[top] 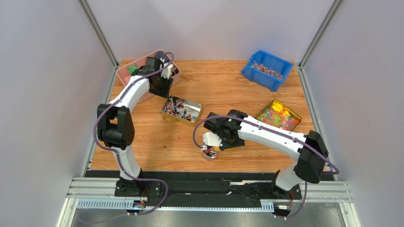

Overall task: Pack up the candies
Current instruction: Place the fake candies in the packing bottle.

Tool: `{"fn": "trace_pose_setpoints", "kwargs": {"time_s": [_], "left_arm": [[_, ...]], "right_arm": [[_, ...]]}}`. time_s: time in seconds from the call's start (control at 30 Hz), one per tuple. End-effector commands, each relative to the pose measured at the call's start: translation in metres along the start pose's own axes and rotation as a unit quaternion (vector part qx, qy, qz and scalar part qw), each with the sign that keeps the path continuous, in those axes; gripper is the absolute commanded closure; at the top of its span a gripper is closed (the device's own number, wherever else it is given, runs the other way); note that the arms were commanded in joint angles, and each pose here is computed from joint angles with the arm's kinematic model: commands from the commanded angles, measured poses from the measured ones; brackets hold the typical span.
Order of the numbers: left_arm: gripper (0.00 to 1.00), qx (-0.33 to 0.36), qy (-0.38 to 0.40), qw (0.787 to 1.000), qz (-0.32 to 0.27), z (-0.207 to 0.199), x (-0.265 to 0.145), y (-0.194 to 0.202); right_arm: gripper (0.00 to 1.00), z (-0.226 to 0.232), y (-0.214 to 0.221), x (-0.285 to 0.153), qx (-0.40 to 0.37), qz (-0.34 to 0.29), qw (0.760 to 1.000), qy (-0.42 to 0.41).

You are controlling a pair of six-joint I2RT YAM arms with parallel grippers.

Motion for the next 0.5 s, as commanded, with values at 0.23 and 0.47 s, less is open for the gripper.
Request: {"fn": "trace_pose_setpoints", "kwargs": {"time_s": [0.23,0.47], "left_arm": [[0.43,0.004,0.004,0.999,-0.035,0.004,-0.025,-0.009],[0.43,0.000,0.005,0.999,-0.039,0.005,-0.026,-0.007]], "right_arm": [[1.00,0.020,0.037,-0.030,-0.051,0.147,0.988,-0.024],[1.00,0.019,0.032,-0.035,-0.073,0.164,0.984,-0.006]]}}
Point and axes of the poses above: each gripper's point midway between its finger pads, its own x axis out along the fingers, its own z axis along the line the jaws close on, y = z × x, the point moved 3 cm from there along -x, back along the fingers, and after that the axes turned 13 degrees about -x, right-handed, at the moved point
